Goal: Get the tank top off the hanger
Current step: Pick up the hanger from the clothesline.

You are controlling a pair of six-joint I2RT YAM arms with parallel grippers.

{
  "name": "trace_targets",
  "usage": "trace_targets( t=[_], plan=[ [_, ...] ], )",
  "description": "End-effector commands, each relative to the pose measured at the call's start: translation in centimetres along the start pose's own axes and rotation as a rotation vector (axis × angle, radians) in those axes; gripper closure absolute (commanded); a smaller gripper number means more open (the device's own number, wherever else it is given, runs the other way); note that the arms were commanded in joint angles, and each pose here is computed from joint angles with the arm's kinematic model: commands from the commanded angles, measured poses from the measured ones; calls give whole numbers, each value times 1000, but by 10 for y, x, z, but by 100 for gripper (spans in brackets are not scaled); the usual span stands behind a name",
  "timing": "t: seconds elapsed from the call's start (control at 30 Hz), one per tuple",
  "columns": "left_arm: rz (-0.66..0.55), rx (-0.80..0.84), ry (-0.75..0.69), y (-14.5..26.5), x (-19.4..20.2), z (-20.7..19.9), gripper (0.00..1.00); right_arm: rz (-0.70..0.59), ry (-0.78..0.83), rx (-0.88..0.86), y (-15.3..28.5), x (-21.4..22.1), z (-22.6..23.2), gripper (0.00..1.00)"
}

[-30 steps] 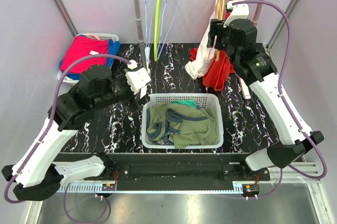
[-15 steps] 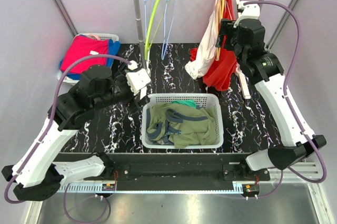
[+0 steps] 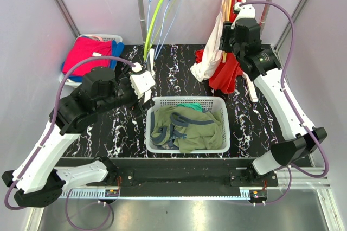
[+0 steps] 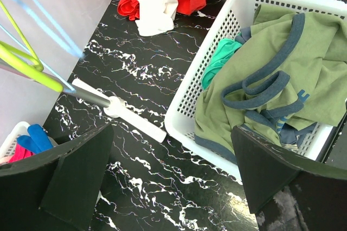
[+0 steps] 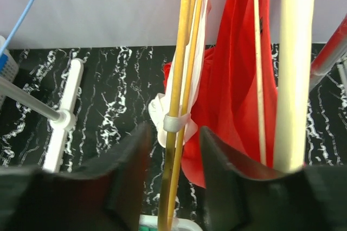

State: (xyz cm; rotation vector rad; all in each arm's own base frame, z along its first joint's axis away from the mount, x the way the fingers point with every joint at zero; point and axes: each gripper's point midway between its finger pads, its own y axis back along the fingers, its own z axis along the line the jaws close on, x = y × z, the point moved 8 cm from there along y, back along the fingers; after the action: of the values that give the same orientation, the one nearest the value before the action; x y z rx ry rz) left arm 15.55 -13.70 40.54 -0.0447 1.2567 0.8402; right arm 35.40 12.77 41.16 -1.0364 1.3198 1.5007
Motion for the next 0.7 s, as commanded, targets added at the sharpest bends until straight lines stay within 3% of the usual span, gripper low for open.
trace_targets(
  t=[0.0,0.2,0.3,0.67],
  plan=[
    [-46,1,-10,0,-9,3,1,-73,-9,-9,6,-15,0,65],
    [-39,13,-8,-3,-6,1,1,-145,51,-17,15,-20,-6,92],
    [-40,16,-7,-3,-7,1,1,-196,92,-23,19,-26,-8,98],
    [-34,10,-11,-3,-5,1,1,-396,125,-13,43,-54,-16,100]
  ],
)
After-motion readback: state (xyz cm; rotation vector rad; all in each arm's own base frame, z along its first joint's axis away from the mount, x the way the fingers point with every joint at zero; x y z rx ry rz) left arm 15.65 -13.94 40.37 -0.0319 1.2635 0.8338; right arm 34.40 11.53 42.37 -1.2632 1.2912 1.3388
